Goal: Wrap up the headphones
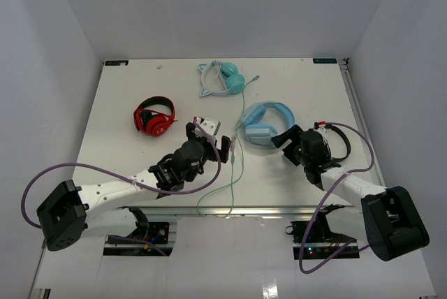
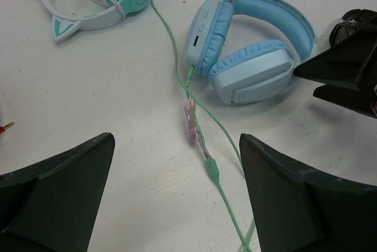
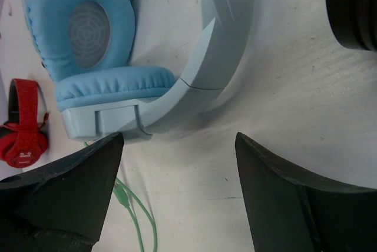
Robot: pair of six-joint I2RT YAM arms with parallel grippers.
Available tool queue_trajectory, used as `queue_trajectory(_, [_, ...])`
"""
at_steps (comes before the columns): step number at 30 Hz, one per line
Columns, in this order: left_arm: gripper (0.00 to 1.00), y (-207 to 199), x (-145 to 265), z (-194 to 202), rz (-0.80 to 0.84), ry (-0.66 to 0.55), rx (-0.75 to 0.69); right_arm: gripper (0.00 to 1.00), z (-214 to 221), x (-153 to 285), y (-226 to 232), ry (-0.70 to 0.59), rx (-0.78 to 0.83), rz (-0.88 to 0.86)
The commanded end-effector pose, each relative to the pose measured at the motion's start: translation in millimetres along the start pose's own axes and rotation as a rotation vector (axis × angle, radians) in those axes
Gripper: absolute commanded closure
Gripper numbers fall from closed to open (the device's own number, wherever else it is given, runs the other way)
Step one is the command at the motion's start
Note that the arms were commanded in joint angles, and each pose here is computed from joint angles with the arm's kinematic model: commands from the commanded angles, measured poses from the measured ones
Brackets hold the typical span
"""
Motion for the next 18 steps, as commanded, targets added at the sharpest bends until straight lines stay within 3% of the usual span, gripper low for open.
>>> queue_trajectory(1, [0.02, 0, 4, -7, 0.001, -0.024, 0.021, 0.17, -20, -4, 11, -0.135, -0.118, -0.041])
queue_trajectory(11, [0.02, -1, 2, -5, 0.002, -0.008, 0.010, 0.16, -38, 0, 14, -0.218, -0.181, 0.021])
queue_trajectory(18, [0.02, -1, 4, -7, 0.004, -0.014, 0.018, 0.18, -37, -17, 6, -0.165, -0.143, 0.154])
Point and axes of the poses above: each gripper's point midway between its finger pads, its own x axis back along the fingers, its own y axis along the line the jaws close on, z = x × y, the point moved 8 cm from there along x, back along the fingers, and after that the axes turned 13 degrees about x, right-handed, at the moved point
